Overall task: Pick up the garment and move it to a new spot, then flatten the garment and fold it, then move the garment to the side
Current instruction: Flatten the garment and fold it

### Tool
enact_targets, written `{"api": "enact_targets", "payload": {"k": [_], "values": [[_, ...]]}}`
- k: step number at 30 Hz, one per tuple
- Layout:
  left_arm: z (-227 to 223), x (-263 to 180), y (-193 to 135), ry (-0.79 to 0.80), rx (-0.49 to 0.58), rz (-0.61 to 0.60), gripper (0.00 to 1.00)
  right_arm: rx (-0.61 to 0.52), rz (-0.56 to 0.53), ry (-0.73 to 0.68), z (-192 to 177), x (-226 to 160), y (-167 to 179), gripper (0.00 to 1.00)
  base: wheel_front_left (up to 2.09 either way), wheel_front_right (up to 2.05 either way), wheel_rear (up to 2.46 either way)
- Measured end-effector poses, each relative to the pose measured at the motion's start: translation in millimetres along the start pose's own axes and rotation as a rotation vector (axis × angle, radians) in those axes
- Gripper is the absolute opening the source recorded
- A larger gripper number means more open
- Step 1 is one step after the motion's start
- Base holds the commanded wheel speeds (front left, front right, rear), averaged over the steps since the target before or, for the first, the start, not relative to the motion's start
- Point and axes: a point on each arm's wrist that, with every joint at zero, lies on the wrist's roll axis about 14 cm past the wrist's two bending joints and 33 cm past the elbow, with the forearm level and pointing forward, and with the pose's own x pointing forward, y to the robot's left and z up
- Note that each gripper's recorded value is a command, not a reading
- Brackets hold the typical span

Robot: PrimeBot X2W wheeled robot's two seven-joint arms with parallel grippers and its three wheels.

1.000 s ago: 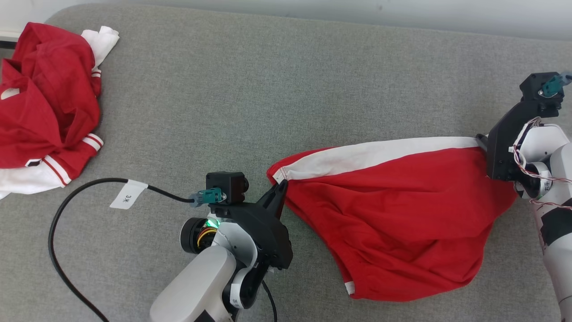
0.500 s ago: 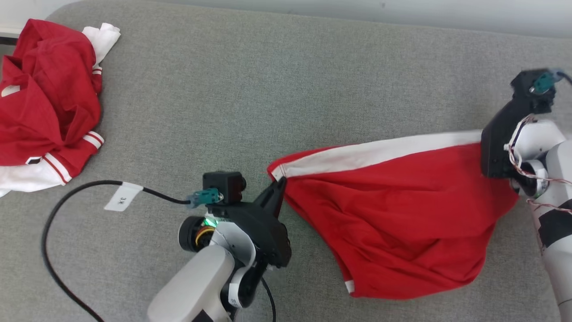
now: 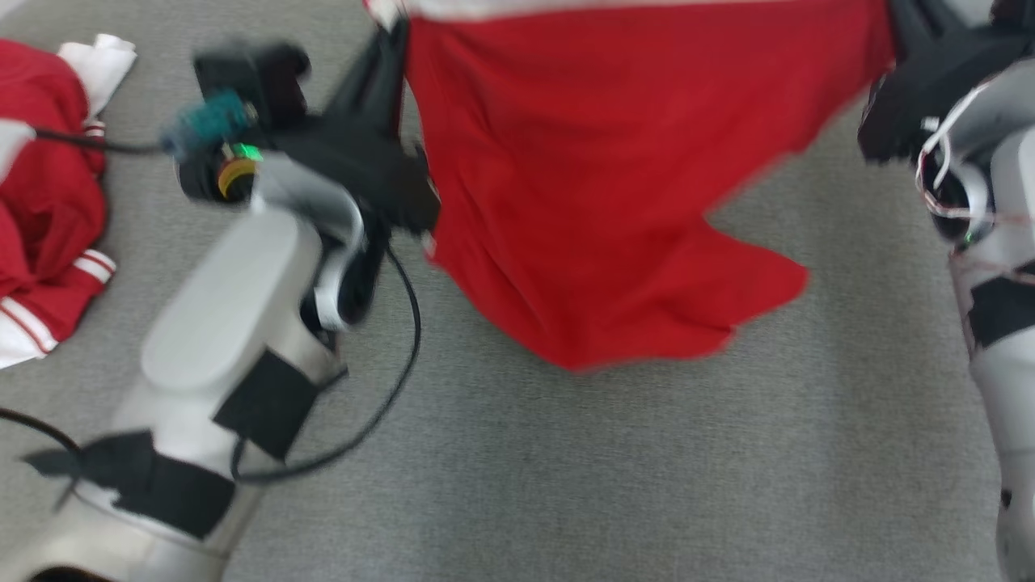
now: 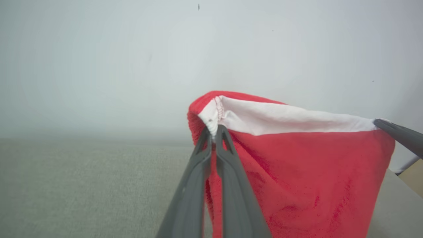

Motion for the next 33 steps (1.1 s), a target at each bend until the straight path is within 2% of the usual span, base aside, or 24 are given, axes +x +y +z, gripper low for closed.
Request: {"api": "enact_targets", "payload": {"k": [7, 8, 13, 15, 17, 20, 22, 29, 33], "values": [[93.3, 41.8, -38.2, -0.317, 0.031, -0.101, 0.0, -0.105, -0.091, -0.45, 113.1, -5.9, -38.8, 0.0, 0.0, 0.0, 0.0], [93.3, 41.8, -38.2, -0.317, 0.031, -0.101, 0.0, -0.105, -0.091, -0.45, 113.1, -5.9, -38.8, 0.0, 0.0, 0.0, 0.0], [143.4, 42.3, -74.3, -0.486, 0.037, -0.201, 0.0, -0.2, -0.168, -0.618, 170.5, -27.6, -62.5, 0.0, 0.0, 0.0, 0.0], [153.3, 38.4, -85.6, -0.535, 0.036, -0.241, 0.0, -0.248, -0.179, -0.649, 179.2, -32.7, -63.6, 0.0, 0.0, 0.0, 0.0], [119.3, 41.5, -87.6, -0.463, 0.088, -0.263, 0.0, -0.271, -0.163, -0.559, 144.9, -22.9, -61.2, 0.0, 0.0, 0.0, 0.0], [27.5, 38.9, -78.8, -0.238, 0.107, -0.278, 0.0, -0.254, -0.111, -0.318, 54.5, -11.4, -50.9, 0.0, 0.0, 0.0, 0.0], [-21.0, 27.5, -68.6, -0.111, 0.096, -0.262, 0.0, -0.211, -0.088, -0.193, 12.2, -13.8, -44.4, 0.0, 0.0, 0.0, 0.0], [-99.2, -20.8, -65.6, 0.108, 0.052, -0.275, 0.0, -0.099, -0.027, 0.059, -70.3, -52.7, -27.6, 0.0, 0.0, 0.0, 0.0], [-125.4, -55.0, -61.1, 0.21, 0.052, -0.271, 0.0, -0.065, 0.008, 0.175, -92.7, -87.1, -21.5, 0.0, 0.0, 0.0, 0.0]]}}
